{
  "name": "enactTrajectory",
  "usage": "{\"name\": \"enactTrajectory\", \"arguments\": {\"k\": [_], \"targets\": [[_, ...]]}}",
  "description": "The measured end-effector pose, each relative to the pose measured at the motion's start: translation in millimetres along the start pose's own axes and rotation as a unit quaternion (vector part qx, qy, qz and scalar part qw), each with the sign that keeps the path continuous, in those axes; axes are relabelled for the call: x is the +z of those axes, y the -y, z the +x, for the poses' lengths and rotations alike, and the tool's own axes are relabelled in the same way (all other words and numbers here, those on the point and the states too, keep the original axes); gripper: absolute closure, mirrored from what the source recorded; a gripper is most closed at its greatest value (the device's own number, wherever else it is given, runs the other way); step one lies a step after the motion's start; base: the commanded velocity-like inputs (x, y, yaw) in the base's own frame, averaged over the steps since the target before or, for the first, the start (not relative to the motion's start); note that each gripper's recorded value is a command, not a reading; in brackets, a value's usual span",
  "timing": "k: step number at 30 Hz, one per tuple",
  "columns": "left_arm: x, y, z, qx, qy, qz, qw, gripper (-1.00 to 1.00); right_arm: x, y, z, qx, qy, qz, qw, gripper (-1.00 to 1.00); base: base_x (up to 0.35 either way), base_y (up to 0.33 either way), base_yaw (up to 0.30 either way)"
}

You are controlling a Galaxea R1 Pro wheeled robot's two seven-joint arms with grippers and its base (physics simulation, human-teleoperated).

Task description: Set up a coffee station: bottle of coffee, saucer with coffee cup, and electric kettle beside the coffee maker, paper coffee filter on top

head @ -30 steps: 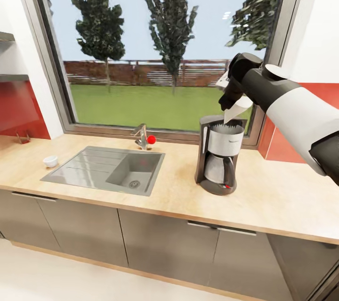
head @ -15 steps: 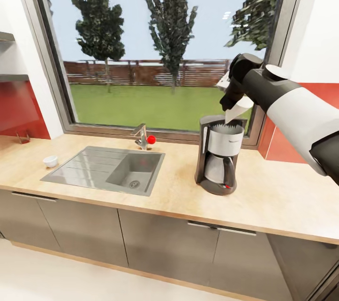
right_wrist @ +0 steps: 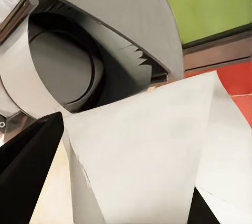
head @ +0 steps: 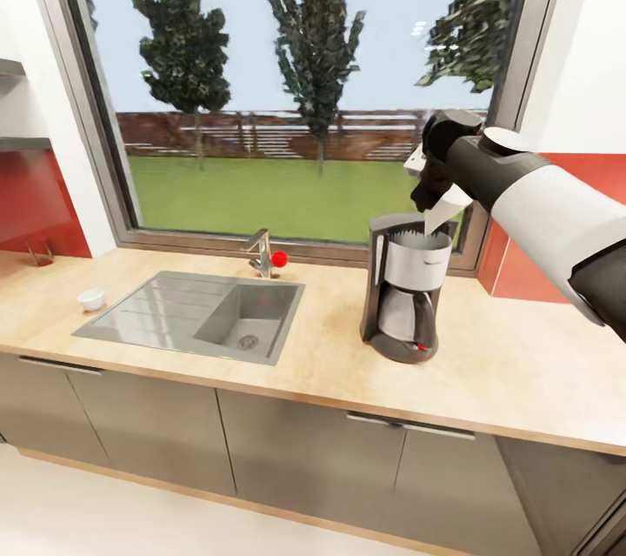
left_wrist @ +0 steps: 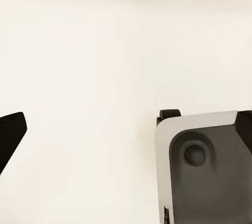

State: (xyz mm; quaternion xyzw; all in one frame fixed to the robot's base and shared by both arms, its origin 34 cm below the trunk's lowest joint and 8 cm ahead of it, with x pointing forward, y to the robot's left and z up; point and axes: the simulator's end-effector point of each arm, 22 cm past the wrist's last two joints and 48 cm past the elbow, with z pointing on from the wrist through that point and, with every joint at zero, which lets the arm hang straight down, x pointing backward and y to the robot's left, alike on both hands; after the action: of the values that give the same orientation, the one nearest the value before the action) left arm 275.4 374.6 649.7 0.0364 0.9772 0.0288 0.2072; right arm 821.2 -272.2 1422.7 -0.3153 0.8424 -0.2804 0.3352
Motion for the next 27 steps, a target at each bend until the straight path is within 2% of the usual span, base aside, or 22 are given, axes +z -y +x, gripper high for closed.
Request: {"name": "enactTrajectory", "arguments": {"k": [14, 27], "targets": [[0.1, 0.0, -0.1, 0.0, 0.0, 0.0, 1.0, -1.0, 0.3, 0.4, 0.1, 0.0, 0.0, 0.001, 1.0, 1.0, 0.027, 0.0, 0.0], [0.1, 0.0, -0.1, 0.0, 0.0, 0.0, 1.0, -1.0, 0.2, 0.8, 0.2, 0.0, 0.0, 0.001, 1.0, 1.0, 0.1, 0.0, 0.0]]}}
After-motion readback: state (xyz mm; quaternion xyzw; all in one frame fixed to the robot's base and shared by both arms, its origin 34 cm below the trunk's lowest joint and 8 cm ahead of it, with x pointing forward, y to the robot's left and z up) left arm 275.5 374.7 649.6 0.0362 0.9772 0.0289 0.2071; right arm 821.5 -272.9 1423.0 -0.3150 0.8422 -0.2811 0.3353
